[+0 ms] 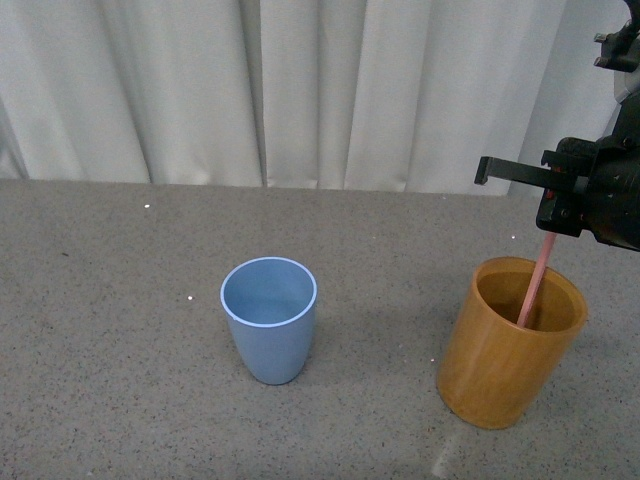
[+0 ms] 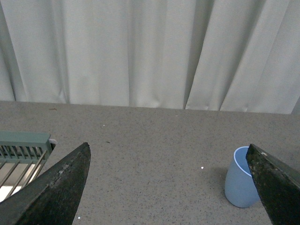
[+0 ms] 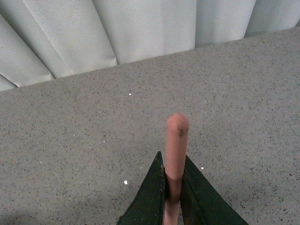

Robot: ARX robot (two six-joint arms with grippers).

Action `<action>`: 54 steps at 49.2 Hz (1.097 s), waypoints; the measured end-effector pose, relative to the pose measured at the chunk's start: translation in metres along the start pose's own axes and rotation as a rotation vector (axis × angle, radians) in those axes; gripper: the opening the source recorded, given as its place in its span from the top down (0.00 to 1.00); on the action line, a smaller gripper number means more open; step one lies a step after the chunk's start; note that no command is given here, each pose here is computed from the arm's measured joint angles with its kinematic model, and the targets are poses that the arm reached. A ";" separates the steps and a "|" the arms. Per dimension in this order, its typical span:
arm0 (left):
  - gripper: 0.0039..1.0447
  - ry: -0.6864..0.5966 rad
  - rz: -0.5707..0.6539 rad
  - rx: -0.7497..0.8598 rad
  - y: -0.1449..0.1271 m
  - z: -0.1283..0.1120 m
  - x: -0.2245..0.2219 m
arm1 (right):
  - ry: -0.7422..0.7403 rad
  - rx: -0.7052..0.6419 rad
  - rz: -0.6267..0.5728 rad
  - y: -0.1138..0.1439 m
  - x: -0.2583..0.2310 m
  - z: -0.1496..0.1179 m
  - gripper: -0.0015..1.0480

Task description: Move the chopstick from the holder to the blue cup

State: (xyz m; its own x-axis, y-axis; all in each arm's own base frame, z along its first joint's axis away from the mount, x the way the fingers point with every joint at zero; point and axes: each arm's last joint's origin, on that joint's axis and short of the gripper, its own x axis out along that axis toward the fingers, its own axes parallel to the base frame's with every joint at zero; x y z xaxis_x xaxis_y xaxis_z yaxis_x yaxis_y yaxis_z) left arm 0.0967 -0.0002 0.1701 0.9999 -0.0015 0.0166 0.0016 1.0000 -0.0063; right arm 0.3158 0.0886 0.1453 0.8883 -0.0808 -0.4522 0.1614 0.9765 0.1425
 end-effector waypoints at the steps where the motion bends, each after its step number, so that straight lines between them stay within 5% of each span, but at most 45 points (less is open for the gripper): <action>1: 0.06 0.000 0.000 0.000 0.000 0.000 0.000 | 0.000 0.000 0.000 0.000 0.000 0.000 0.96; 19: 0.06 0.000 0.000 0.000 0.000 0.000 0.000 | -0.017 0.004 0.015 0.003 -0.007 0.007 0.96; 54: 0.06 0.000 0.000 0.000 0.000 0.000 0.000 | -0.314 0.055 0.066 -0.003 -0.104 0.081 0.96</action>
State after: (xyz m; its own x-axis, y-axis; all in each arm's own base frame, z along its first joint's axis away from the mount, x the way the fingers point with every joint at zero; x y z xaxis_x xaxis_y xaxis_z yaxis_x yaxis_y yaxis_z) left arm 0.0967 -0.0002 0.1701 0.9999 -0.0015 0.0166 0.0016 1.0000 -0.0059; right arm 0.2579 0.0784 0.2629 0.9854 -0.0837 -0.1484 0.1146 0.9701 0.2139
